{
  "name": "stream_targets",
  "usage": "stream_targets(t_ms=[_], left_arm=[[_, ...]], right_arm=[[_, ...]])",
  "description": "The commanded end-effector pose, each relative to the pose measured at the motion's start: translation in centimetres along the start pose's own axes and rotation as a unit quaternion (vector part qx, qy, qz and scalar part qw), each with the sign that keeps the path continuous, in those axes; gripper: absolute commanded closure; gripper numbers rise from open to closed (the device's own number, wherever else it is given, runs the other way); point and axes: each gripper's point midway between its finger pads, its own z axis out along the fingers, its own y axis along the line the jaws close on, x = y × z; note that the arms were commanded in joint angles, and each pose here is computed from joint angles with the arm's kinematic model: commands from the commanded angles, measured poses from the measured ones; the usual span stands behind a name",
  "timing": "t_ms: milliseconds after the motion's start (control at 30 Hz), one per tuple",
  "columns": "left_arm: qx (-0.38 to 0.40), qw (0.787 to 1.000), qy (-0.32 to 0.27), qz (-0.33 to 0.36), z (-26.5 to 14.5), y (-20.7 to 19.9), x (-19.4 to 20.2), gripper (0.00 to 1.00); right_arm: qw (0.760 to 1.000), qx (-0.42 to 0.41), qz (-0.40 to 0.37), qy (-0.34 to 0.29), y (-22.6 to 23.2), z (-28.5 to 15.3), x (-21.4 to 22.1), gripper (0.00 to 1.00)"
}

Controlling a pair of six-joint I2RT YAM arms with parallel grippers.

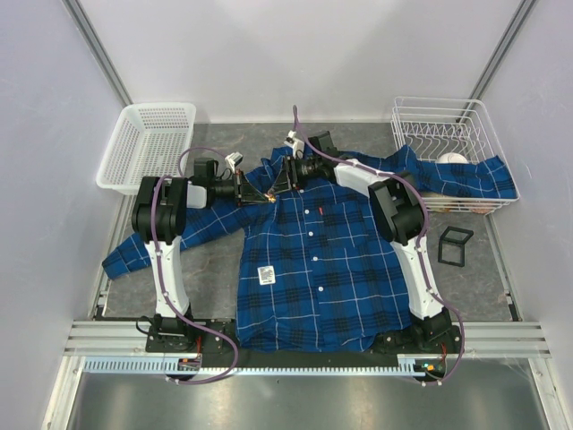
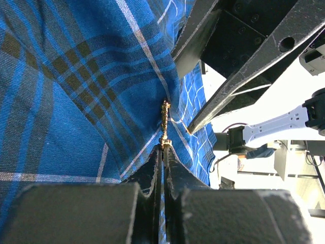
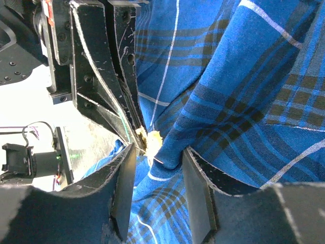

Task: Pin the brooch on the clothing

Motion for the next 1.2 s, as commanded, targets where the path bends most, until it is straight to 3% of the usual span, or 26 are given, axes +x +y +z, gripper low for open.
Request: stream_targets(t_ms=[0,733,1167], left_arm=[[0.024,0.999,0.009,0.036,0.3,-1.7,-0.6,0.98],[0.033,0.998,0.019,0.047,0.5,-2.4,-0.2,0.98],[0.033,0.998,0.02,0.047,0.3,-2.6,0.3,0.98]], right_arm=[[1.0,0.01,-0.026,-0.002,0.0,0.8,-0.7,0.52],[0.994,0.099,-0.049,0.0,-1.7,1.3,-0.7,0.63],[0.984,0.169,-0.038,-0.036,-2.6,1.1,-2.2,0.65]])
